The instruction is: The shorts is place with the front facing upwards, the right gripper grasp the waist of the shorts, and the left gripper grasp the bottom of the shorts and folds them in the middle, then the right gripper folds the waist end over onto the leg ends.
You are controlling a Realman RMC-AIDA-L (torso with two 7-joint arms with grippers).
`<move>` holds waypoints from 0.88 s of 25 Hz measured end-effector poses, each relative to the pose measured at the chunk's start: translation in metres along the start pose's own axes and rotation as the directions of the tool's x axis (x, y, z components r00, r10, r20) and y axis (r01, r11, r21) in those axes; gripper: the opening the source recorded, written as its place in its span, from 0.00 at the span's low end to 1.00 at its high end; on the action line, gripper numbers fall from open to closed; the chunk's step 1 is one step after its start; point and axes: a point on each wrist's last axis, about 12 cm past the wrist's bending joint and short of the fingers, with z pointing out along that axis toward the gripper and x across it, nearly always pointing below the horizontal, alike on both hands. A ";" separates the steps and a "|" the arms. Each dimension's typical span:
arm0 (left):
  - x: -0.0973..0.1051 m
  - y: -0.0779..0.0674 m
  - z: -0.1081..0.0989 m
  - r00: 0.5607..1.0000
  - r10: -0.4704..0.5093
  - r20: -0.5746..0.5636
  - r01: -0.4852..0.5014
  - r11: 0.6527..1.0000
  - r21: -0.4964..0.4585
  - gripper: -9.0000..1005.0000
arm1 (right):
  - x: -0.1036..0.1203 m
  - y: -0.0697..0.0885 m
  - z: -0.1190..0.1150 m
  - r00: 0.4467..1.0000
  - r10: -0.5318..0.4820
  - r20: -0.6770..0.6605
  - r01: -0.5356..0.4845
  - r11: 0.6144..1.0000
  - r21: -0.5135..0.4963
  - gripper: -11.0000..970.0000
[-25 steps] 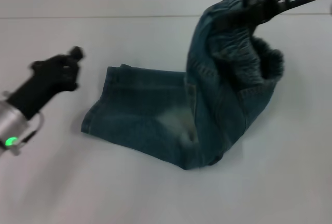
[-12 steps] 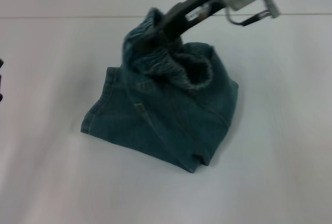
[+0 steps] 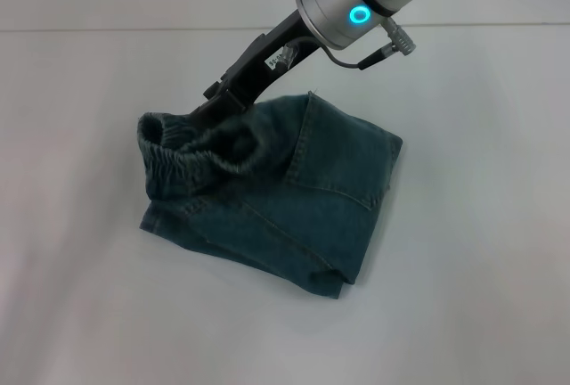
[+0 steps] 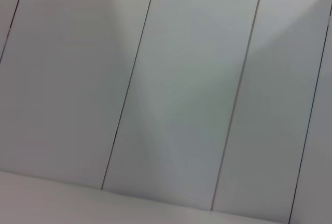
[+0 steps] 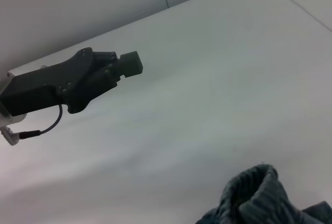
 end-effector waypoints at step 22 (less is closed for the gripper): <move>-0.001 -0.019 0.030 0.968 -0.119 -0.220 0.173 0.953 0.247 0.12 | 0.107 -0.018 -0.102 0.957 0.189 0.220 -0.176 0.981 -0.074 0.99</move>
